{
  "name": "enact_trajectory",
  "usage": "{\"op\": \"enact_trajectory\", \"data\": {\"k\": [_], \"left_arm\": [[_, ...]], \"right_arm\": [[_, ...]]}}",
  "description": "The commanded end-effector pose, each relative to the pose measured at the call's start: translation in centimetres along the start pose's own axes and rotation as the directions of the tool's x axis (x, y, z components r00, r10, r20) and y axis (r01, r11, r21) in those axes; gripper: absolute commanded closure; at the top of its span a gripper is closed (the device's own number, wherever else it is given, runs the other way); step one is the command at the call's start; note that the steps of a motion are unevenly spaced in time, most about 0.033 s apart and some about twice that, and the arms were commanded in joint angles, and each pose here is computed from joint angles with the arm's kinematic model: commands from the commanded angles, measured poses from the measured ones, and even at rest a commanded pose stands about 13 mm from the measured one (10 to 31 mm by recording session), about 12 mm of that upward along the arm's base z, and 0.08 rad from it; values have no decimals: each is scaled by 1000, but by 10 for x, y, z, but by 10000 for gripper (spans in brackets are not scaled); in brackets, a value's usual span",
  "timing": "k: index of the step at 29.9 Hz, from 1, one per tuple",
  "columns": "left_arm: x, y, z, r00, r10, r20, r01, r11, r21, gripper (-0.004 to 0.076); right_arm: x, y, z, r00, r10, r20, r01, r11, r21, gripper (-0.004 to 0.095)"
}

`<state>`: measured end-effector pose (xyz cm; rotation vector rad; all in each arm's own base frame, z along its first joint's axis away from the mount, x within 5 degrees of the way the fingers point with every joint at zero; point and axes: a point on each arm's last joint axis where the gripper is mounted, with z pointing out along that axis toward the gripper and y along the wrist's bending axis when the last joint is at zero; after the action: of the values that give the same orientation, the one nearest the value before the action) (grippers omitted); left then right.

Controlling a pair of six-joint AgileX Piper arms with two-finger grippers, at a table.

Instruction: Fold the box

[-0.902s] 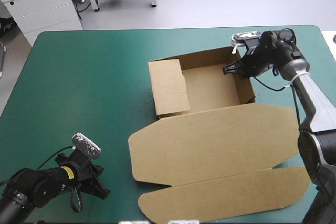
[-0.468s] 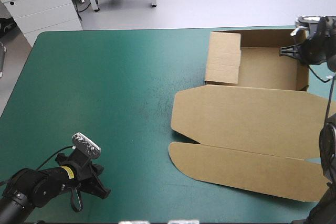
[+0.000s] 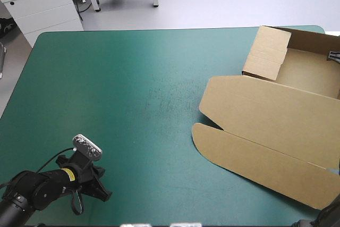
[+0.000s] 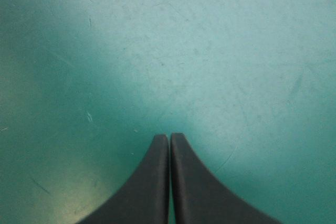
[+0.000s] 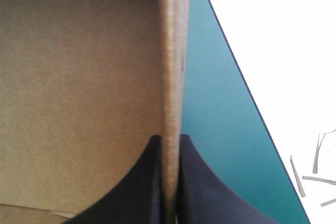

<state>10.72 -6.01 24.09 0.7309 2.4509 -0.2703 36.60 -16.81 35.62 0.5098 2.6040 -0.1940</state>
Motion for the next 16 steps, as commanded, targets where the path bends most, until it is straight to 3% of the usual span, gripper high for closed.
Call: {"op": "enact_trajectory", "data": {"k": [1,6,16], "left_arm": [[-10,0,-5,997,-13,74,14,1000,-4,734],[-9,0,-5,997,-13,72,13,1000,-4,734],[-9,0,-5,997,-13,70,13,1000,-3,734]], "right_arm": [[-5,-9,-32,993,39,112,-36,999,-30,918],[-7,-10,-32,990,47,131,-42,998,-43,812],[-8,-6,-32,987,71,141,-58,994,-94,277]]}}
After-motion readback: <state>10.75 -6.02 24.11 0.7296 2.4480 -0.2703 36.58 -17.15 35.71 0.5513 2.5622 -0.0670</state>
